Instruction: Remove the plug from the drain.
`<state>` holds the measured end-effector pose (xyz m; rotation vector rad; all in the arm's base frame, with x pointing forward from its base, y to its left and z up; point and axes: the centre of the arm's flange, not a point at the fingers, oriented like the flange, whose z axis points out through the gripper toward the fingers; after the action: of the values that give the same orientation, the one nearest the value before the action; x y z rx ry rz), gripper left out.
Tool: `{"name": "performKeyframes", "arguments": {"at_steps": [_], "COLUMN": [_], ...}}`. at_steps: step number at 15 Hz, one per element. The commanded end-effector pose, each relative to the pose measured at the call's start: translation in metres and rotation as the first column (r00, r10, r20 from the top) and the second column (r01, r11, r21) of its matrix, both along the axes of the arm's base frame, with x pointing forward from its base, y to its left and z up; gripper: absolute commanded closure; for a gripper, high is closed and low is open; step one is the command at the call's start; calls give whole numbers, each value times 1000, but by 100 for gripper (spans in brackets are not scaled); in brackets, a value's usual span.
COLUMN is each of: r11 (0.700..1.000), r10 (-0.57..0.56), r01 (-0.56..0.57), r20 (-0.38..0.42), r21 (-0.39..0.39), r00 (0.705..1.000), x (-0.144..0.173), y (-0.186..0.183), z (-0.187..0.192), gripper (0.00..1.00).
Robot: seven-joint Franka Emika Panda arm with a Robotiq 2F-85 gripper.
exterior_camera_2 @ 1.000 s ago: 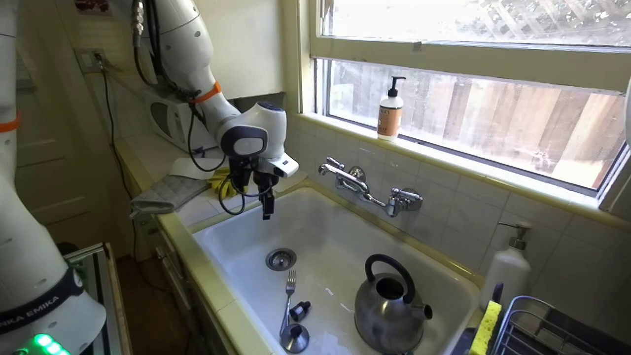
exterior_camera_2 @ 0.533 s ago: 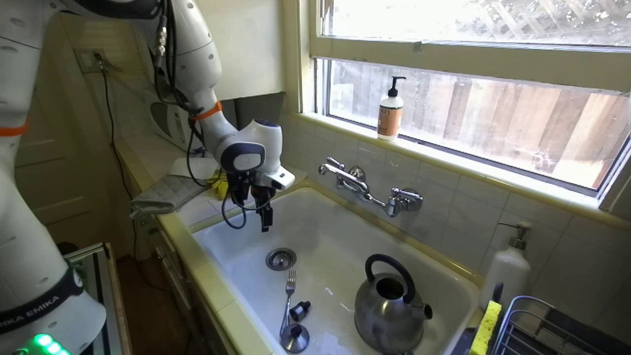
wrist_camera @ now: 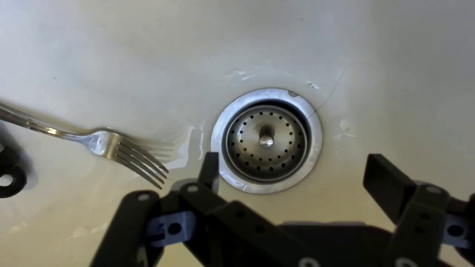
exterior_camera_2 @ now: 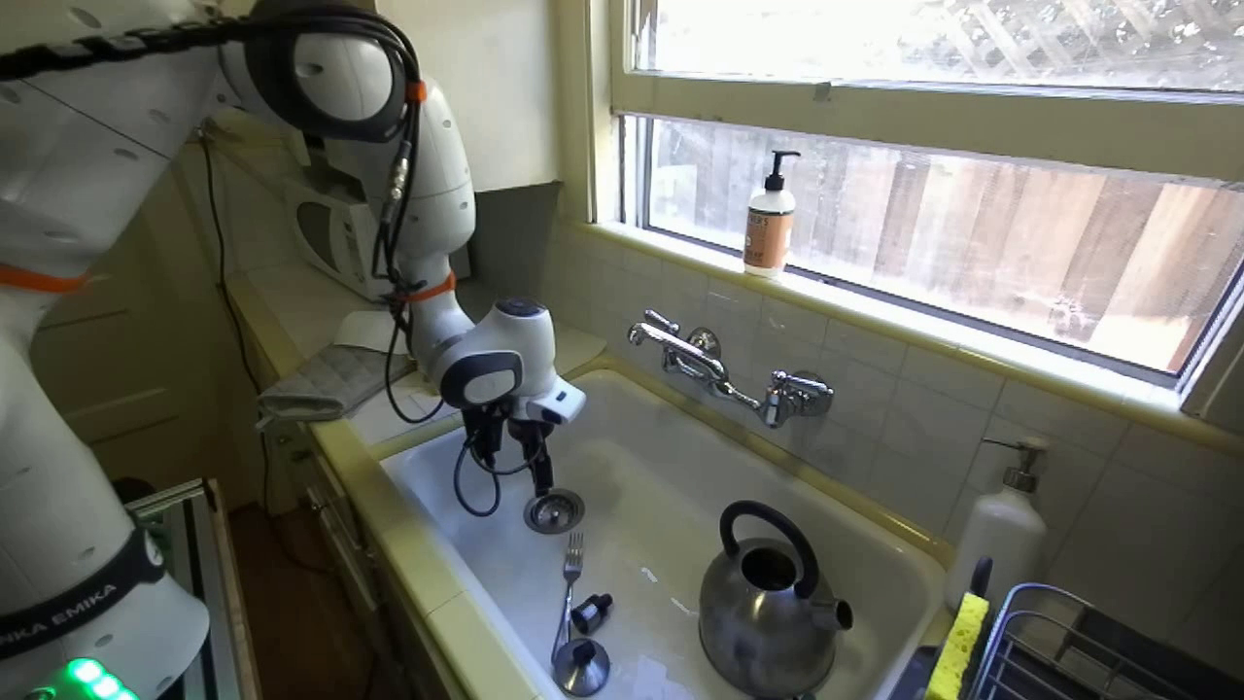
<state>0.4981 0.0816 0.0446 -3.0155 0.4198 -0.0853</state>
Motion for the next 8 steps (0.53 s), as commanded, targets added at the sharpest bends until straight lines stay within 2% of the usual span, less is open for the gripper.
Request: {"name": "performKeyframes", "arguments": {"at_steps": [1, 2, 8], "r11": [999, 1000, 999], "r10": [-5, -7, -20], "r01": [5, 7, 20], "r20": [5, -5, -6], "r21": [44, 15, 25], "r00": [1000, 1000, 1000], "x": [17, 5, 14], "y": [-4, -1, 1], "z": [-40, -17, -35], "gripper": [0, 0, 0]}}
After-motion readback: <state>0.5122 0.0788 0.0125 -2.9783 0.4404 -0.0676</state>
